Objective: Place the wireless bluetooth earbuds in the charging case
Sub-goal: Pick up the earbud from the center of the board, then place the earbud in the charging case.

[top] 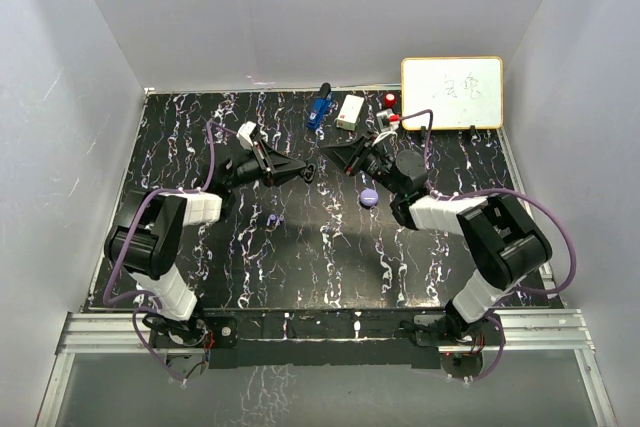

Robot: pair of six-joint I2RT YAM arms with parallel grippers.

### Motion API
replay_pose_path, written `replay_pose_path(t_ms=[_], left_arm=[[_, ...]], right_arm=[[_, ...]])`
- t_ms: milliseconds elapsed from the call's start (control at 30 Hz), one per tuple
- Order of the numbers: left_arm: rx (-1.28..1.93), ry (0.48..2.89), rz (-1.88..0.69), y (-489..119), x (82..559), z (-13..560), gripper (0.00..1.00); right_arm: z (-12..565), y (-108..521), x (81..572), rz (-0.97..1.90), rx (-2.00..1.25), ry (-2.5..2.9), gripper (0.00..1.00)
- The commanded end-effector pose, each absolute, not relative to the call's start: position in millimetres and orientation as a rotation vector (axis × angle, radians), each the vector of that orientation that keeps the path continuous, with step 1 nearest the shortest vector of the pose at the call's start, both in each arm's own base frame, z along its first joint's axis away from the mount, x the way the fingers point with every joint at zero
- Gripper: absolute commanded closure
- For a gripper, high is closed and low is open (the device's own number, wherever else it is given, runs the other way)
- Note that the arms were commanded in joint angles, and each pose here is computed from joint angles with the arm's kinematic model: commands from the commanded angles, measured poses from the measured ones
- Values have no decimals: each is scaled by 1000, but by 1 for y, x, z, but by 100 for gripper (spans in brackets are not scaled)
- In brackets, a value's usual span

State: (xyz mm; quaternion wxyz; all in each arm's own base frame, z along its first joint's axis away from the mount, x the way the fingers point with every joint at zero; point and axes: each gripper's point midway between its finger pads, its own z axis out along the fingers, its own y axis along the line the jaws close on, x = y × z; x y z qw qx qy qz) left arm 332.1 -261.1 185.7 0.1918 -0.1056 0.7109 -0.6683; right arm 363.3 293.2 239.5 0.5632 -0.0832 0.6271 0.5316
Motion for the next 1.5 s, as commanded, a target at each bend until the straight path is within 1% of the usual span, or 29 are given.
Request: replay_pose_path(t_ms=[0, 233, 500, 1000, 1467], left_arm=[[-192, 1905, -1933, -266, 333, 215, 100], [-164, 1888, -1930, -268, 333, 219, 100], [-146, 1854, -1945, -272, 335, 223, 100], [-258, 1840, -1923, -273, 351, 224, 100], [-303, 1848, -1915, -279, 353, 225, 100]], right_arm=[[265, 290, 356, 1289, -223, 1310, 100], [269, 293, 351, 1366, -207, 1265, 100], [267, 293, 350, 1386, -192, 1261, 100], [261, 294, 348, 1396, -195, 1270, 100], [259, 297, 352, 1394, -182, 1287, 100]])
